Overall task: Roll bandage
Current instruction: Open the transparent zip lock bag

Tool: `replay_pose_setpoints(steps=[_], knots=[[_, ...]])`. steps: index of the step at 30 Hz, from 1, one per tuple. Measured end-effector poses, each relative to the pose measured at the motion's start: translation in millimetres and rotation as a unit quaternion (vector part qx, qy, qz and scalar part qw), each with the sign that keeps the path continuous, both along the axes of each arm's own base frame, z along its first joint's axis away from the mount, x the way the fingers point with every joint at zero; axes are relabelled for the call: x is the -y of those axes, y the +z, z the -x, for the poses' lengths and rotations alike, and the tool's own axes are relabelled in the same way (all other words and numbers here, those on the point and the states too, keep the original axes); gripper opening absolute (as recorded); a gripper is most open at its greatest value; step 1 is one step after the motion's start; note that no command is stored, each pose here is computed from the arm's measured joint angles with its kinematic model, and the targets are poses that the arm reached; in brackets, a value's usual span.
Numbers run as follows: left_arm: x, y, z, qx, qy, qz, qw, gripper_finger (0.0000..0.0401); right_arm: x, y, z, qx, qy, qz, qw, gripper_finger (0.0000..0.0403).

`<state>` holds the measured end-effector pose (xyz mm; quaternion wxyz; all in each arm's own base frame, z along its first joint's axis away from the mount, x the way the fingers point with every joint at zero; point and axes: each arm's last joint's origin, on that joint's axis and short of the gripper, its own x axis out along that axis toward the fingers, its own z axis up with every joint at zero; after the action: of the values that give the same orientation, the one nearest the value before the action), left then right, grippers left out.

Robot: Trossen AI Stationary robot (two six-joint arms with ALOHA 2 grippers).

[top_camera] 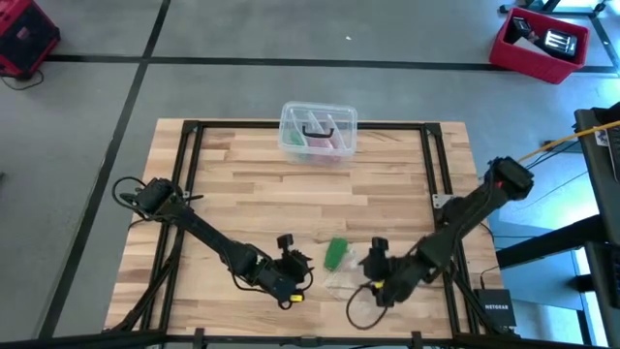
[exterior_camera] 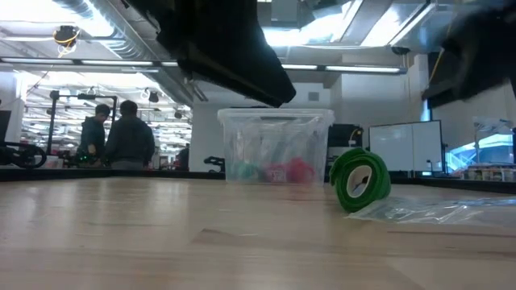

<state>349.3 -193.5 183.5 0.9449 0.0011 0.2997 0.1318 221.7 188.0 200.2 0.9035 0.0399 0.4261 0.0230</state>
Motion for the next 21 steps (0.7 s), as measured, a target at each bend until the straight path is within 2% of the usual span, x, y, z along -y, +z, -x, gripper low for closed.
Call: replay_pose_setpoints(steps=[6,10,12,16,21], knots=[[0.8,1.4,-1.2,0.008,-0.003,0.002,1.000,0.0100,-24.8,-44.6,-5.5,-0.027,0.021,0.031,0.999,0.0289],[0.6,1.7,-1.7,0.011,-0.002,0.004,1.000,0.0100,-23.7,-72.5,-16.4,-0.054,0.041,0.063,0.996,0.0282],[0.5,1.7,-1.7,0.011,0.000,0.006,1.000,0.0100,-20.5,-80.8,-22.7,-0.072,0.041,0.052,0.995,0.0261],[0.7,1.7,-1.7,0.012,0.000,0.007,1.000,0.0100,-19.4,-82.5,-26.0,-0.075,0.044,0.044,0.995,0.0176],[-0.3,2.0,-2.5,0.015,0.005,0.014,1.000,0.0100,-16.8,-81.0,-22.9,-0.076,0.046,0.075,0.993,0.0026]])
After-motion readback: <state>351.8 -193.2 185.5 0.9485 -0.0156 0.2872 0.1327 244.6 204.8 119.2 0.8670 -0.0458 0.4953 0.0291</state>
